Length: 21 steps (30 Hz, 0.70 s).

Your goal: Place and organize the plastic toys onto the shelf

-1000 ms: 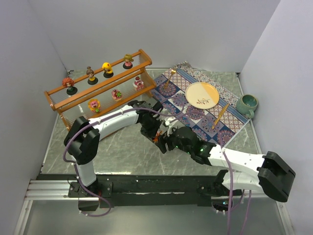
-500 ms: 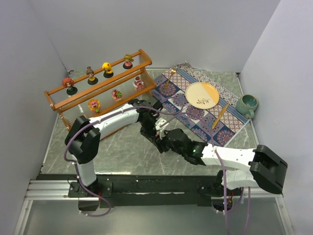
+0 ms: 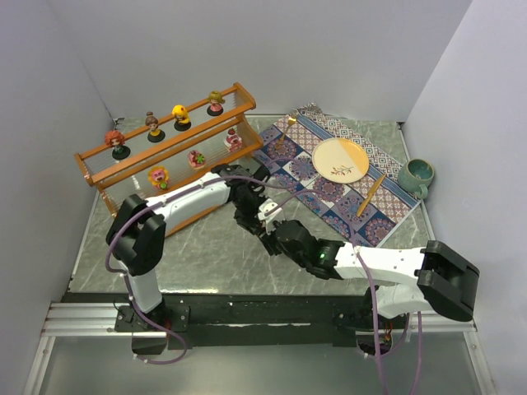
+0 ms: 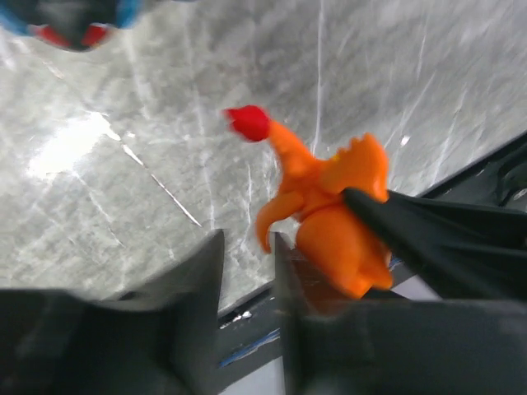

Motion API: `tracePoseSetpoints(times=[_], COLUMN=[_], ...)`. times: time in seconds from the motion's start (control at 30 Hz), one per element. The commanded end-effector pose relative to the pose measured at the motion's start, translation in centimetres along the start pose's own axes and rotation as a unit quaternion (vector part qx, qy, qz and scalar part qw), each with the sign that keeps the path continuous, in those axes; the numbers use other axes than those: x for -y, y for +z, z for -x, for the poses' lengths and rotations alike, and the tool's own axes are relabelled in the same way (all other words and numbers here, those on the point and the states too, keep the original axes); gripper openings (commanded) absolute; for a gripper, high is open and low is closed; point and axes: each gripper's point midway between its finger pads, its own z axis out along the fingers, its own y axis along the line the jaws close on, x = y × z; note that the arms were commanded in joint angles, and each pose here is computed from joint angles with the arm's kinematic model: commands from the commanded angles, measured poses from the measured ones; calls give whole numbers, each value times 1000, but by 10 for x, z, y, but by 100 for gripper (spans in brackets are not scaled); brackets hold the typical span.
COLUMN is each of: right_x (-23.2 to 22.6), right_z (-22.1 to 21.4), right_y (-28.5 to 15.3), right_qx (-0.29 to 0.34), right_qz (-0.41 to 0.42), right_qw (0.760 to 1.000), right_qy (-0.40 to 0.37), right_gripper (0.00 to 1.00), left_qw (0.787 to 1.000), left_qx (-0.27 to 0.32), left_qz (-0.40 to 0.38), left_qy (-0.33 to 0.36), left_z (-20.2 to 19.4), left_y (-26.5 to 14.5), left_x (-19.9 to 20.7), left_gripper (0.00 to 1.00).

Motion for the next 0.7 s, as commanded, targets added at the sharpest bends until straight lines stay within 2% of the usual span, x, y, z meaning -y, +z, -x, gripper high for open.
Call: tracePoseSetpoints(times=[0.0,0.17,0.37,0.47,0.67], right_x=[4,-1,9,16,22], right_z=[19,9,-3,-4,-15], right_y=[-3,-2,4,4,8], right_qx=[30,24,19,28,30], right_qz=[-12,14,28,34,40], right_qw=[999,996,988,982,975], right_qy=[38,85,151,184,215], right_gripper=[0,0,0,0,0], left_qw=[996,986,965,957,935], left_qx=[86,160,249,275,336], left_qz=[-17,-13,-15,-11,-52], left_qy=[-33,-52,-78,-90,-103], left_z=[21,30,35,33,39], left_y=[-35,-46,-54,-55,-63], left_x=[-4,-18,-27,-33,-27], left_gripper=[43,67,85,86,85])
